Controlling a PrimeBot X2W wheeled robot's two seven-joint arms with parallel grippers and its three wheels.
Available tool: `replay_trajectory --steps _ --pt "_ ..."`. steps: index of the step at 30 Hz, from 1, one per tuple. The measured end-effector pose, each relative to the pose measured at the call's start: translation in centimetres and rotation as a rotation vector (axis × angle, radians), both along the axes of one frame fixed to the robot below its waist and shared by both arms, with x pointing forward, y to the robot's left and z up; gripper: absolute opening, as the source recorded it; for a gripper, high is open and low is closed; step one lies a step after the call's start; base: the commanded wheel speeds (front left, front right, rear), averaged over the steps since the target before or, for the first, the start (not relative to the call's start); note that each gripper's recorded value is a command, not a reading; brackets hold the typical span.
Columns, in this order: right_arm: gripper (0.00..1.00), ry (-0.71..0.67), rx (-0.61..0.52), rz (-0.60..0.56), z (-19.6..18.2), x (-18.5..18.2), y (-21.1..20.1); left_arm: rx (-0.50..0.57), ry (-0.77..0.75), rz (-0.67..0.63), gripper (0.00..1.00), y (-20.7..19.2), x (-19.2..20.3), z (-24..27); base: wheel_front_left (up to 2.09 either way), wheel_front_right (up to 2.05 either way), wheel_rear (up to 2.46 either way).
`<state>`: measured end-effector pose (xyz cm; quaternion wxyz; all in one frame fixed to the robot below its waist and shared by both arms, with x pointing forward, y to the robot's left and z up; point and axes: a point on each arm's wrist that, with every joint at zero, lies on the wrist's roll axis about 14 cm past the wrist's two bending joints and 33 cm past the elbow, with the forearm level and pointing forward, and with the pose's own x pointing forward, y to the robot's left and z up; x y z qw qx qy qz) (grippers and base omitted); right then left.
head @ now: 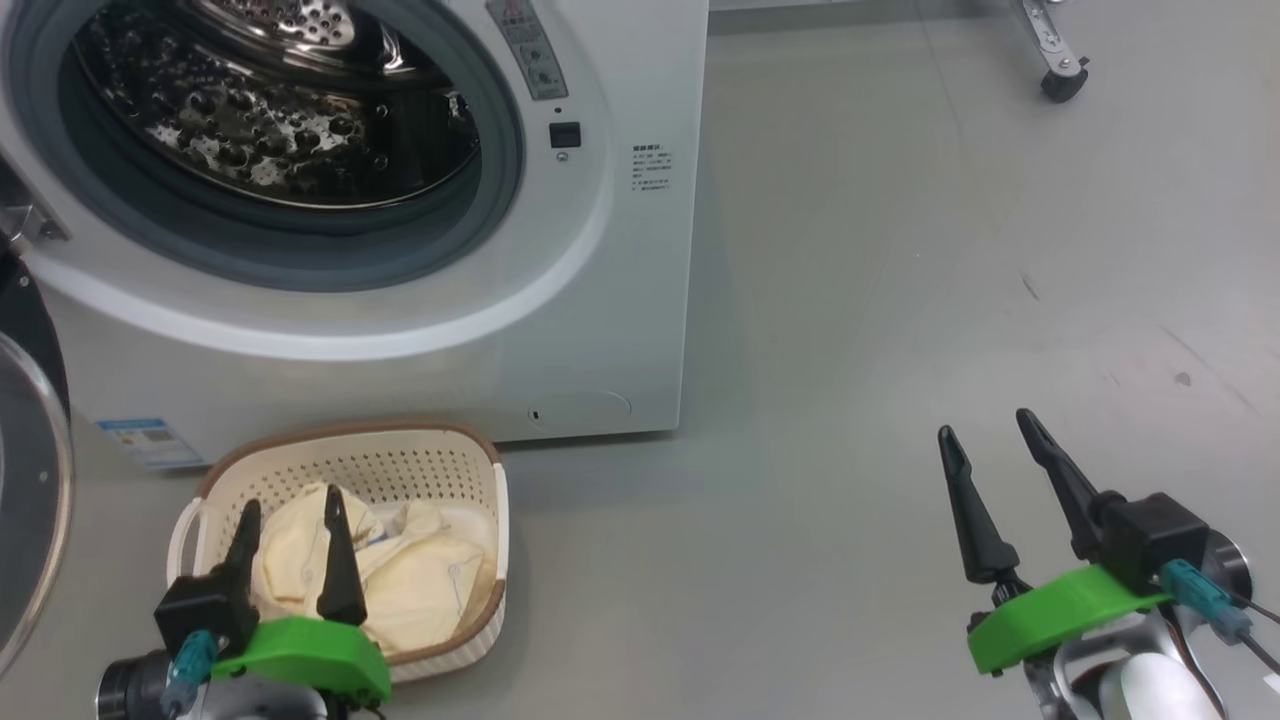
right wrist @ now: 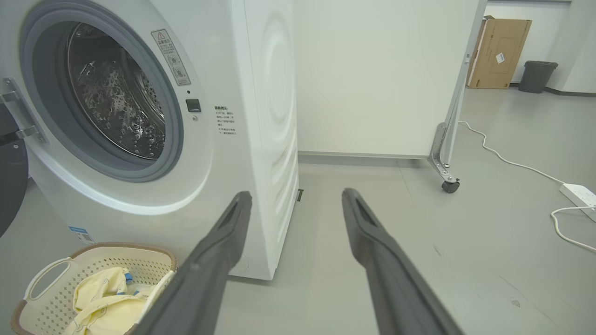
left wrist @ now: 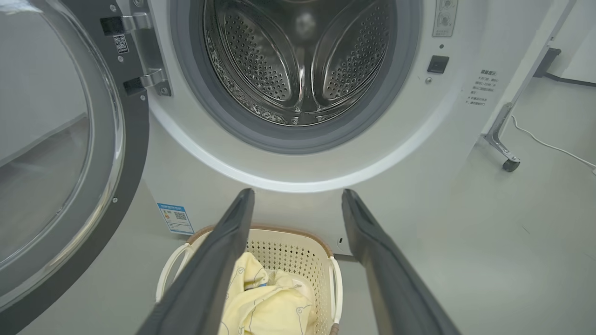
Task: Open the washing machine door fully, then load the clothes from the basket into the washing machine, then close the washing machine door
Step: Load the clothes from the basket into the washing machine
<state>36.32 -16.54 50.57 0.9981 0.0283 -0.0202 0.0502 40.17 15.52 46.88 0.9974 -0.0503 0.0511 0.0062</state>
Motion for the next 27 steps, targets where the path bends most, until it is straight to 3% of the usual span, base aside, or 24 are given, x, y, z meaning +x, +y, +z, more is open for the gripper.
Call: replay_trajectory --steps 8,27 --pt "1.0 -0.006 0.002 0.005 0.03 0.22 0.16 0.002 -0.026 0.004 1.0 0.1 0.35 0.44 0.86 -0.86 0.0" --pt "1.0 0.0 0.003 0.014 -0.22 0.28 0.45 0.013 -0.024 0.022 1.0 0.48 0.05 0.21 0.02 -0.02 0.0"
